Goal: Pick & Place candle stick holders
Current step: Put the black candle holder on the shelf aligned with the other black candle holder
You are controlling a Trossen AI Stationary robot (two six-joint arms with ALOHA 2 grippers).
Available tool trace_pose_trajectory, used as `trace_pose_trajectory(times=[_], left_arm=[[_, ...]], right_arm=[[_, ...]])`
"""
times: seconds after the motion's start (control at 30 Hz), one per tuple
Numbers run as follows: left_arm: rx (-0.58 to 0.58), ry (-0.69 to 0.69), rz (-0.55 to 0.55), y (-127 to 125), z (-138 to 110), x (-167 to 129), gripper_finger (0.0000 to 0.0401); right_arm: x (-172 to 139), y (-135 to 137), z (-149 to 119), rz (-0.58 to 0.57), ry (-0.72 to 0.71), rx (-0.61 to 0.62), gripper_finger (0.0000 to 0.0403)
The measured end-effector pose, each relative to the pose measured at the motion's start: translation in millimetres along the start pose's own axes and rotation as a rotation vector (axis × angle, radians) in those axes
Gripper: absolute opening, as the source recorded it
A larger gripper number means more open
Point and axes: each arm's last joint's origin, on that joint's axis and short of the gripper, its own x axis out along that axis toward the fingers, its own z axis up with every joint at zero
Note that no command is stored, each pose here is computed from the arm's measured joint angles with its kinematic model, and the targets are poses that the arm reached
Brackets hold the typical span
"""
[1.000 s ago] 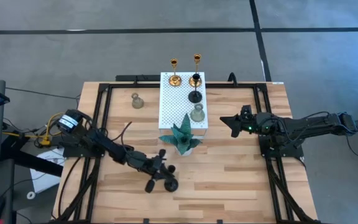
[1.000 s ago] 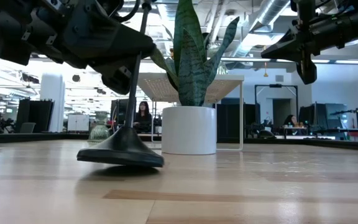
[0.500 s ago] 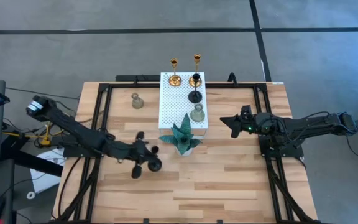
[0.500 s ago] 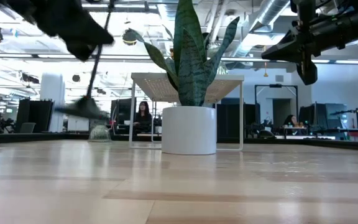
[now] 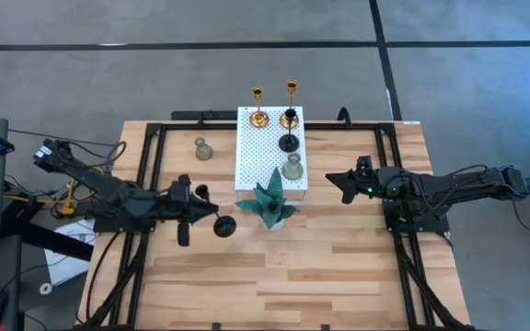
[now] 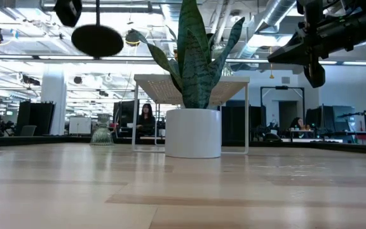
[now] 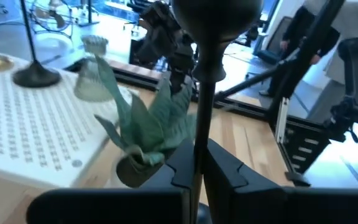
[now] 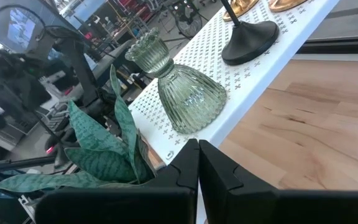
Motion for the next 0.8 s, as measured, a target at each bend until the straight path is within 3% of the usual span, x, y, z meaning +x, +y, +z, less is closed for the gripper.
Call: trace_pose_trajectory(times=[0.1,0.3,0.53,0.63,0.8], left_arm=[[0.017,-0.004,0.032,-3.9,21.7,-2.8,0.0014],[0.173,-0.054,0.15,-11.9,72.4,-8.2,0.0014],[0.347,-0.135,0.361,-7.7,121.3,-4.5,0.0014],[0.374,-0.15,0.456,-0.4,135.2,3.2,0.0014],[0.413,-0.138,0.474,16.8,144.3,26.5,0.0014]], right_arm=[[0.0,0.0,0.0,0.0,0.0,0.0,0.0],[0.0,-0.1,0.1,-0.001,-0.001,-0.001,0.0],[0.0,-0.1,0.1,-0.002,-0.002,-0.002,0.0],[0.0,-0.1,0.2,-0.002,-0.002,-0.001,0.0],[0.0,0.0,0.2,-0.001,-0.003,0.0,0.0]])
